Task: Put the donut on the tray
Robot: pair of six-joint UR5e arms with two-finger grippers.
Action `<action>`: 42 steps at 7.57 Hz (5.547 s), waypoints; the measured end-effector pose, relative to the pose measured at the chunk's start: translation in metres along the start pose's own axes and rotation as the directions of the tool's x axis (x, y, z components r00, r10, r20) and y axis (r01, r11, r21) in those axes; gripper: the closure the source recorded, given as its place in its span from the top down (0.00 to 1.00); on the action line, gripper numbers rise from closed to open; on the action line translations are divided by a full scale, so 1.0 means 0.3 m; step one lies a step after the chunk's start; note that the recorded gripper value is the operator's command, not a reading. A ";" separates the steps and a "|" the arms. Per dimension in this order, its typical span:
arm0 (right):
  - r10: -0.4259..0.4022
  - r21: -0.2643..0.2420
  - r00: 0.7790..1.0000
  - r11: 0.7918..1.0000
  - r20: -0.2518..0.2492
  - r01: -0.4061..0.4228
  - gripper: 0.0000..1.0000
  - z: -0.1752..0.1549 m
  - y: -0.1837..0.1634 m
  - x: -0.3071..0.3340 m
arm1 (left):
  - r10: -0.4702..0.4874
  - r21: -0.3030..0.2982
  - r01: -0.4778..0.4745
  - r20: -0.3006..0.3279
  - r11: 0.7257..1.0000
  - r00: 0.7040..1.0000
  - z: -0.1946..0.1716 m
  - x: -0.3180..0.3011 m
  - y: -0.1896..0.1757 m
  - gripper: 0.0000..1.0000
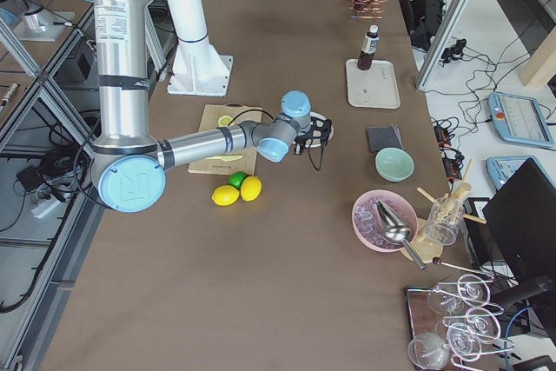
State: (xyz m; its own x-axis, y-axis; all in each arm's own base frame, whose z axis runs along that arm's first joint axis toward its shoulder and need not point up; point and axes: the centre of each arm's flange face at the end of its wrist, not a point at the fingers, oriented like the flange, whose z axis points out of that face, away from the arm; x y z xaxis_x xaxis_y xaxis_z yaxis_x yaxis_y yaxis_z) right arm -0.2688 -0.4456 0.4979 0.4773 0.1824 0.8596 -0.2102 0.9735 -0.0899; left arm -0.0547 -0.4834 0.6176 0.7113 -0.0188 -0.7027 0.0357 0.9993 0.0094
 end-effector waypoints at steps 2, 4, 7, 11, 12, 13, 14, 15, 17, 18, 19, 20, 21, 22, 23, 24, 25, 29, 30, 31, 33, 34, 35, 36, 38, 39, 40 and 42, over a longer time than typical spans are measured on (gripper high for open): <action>0.042 -0.029 0.996 0.999 0.077 -0.040 0.00 -0.169 -0.095 0.028 | 0.001 0.001 -0.001 0.000 1.000 1.000 -0.002 0.001 0.000 0.98; 0.064 -0.018 0.994 0.998 0.094 -0.063 0.00 -0.229 -0.143 0.054 | 0.001 0.001 -0.001 0.000 1.000 1.000 -0.001 0.001 0.001 0.98; 0.146 -0.003 0.982 0.989 0.123 -0.146 0.00 -0.168 -0.319 -0.121 | 0.003 0.000 -0.003 0.000 1.000 1.000 0.001 0.005 0.000 0.98; 0.334 0.075 0.931 0.935 0.147 -0.348 0.00 0.070 -0.526 -0.627 | 0.003 -0.001 -0.003 -0.002 1.000 1.000 0.001 0.009 -0.007 0.98; 0.378 0.102 0.913 0.913 0.156 -0.395 0.00 0.137 -0.530 -0.755 | 0.002 -0.003 -0.002 -0.002 1.000 1.000 0.004 0.008 -0.007 0.98; 0.413 0.140 0.897 0.890 0.161 -0.435 0.00 0.221 -0.516 -0.863 | 0.001 -0.004 -0.001 -0.002 1.000 1.000 0.006 0.007 -0.007 0.98; 0.426 0.171 0.891 0.876 0.158 -0.450 0.00 0.296 -0.497 -0.935 | 0.000 -0.006 0.000 -0.001 1.000 1.000 0.009 0.005 -0.006 0.98; 0.435 0.192 0.889 0.869 0.144 -0.456 0.00 0.366 -0.489 -0.989 | -0.001 -0.007 0.001 -0.001 1.000 1.000 0.010 0.004 -0.005 0.98; 0.438 0.203 0.890 0.867 0.130 -0.456 0.00 0.427 -0.483 -1.054 | -0.001 -0.008 0.001 -0.001 1.000 1.000 0.011 0.003 -0.005 0.98; 0.436 0.202 0.891 0.868 0.127 -0.454 0.07 0.440 -0.474 -1.071 | -0.002 -0.008 0.002 -0.001 1.000 1.000 0.013 0.001 -0.004 0.98; 0.434 0.201 0.892 0.869 0.125 -0.451 0.97 0.450 -0.465 -1.081 | -0.003 -0.010 0.003 -0.001 1.000 1.000 0.015 -0.001 -0.004 0.98; 0.432 0.201 0.893 0.870 0.126 -0.450 0.99 0.454 -0.461 -1.089 | -0.003 -0.010 0.003 -0.001 1.000 1.000 0.015 -0.001 -0.004 0.98; 0.432 0.204 0.893 0.870 0.123 -0.449 0.99 0.461 -0.459 -1.091 | -0.003 -0.010 0.003 -0.001 1.000 1.000 0.015 -0.001 -0.004 0.98; 0.431 0.212 0.894 0.869 0.122 -0.448 0.99 0.468 -0.458 -1.092 | -0.003 -0.010 0.003 -0.001 1.000 1.000 0.015 -0.001 -0.004 0.98; 0.431 0.217 0.894 0.868 0.122 -0.448 0.99 0.472 -0.458 -1.092 | -0.003 -0.009 0.003 -0.001 1.000 1.000 0.015 0.000 -0.005 0.98; 0.430 0.219 0.894 0.867 0.122 -0.447 1.00 0.472 -0.458 -1.093 | -0.002 -0.009 0.002 -0.001 1.000 1.000 0.014 0.000 -0.006 0.98; 0.426 0.220 0.895 0.868 0.128 -0.445 1.00 0.465 -0.456 -1.099 | -0.002 -0.009 0.002 -0.001 1.000 1.000 0.014 0.001 -0.006 0.98; 0.343 0.205 0.912 0.899 0.224 -0.388 1.00 0.196 -0.469 -1.056 | -0.001 -0.008 0.001 -0.001 1.000 1.000 0.012 0.002 -0.005 0.98; 0.330 0.216 0.918 0.901 0.221 -0.376 1.00 0.110 -0.490 -0.968 | -0.002 -0.008 0.002 -0.001 1.000 1.000 0.012 0.001 -0.003 0.98; 0.283 0.242 0.940 0.915 0.190 -0.324 1.00 0.031 -0.476 -0.843 | -0.002 -0.007 0.002 -0.001 1.000 1.000 0.011 0.001 0.000 0.98; 0.179 0.308 0.981 0.932 0.073 -0.192 1.00 -0.140 -0.432 -0.589 | -0.003 -0.007 0.003 0.000 1.000 1.000 0.010 -0.001 0.009 0.98; 0.134 0.335 0.991 0.934 -0.015 -0.121 1.00 -0.227 -0.431 -0.468 | -0.003 -0.007 0.003 0.000 1.000 1.000 0.010 -0.001 0.010 0.98; 0.065 0.330 0.987 0.944 -0.146 -0.014 1.00 -0.294 -0.438 -0.332 | -0.002 -0.007 0.002 -0.001 1.000 1.000 0.010 -0.001 0.010 0.98; -0.015 0.289 0.963 0.952 -0.269 0.096 1.00 -0.350 -0.442 -0.187 | -0.002 -0.007 0.002 0.000 1.000 1.000 0.010 -0.001 0.010 0.98; -0.169 0.155 0.887 0.954 -0.430 0.257 1.00 -0.437 -0.453 0.083 | -0.001 -0.005 0.001 -0.001 1.000 1.000 0.007 -0.002 0.010 0.98; -0.257 0.053 0.833 0.945 -0.489 0.322 1.00 -0.479 -0.468 0.188 | -0.001 -0.004 0.001 -0.001 1.000 1.000 0.006 -0.002 0.010 0.98; -0.320 -0.042 0.798 0.936 -0.511 0.349 1.00 -0.542 -0.487 0.280 | -0.001 -0.003 0.001 -0.001 1.000 1.000 0.005 -0.002 0.008 0.98; -0.368 -0.164 0.835 0.930 -0.408 0.330 1.00 -0.679 -0.531 0.496 | -0.001 -0.006 0.001 -0.001 1.000 1.000 0.009 -0.001 0.001 0.98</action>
State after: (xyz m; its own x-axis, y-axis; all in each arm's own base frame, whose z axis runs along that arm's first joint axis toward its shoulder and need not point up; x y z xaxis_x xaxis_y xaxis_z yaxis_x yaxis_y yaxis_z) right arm 0.0094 -0.5454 0.5376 0.8244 -0.1501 0.5458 0.1022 0.9878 0.1173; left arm -0.0531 -0.4833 0.6197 0.7103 -0.0202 -0.7036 0.0325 0.9995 0.0042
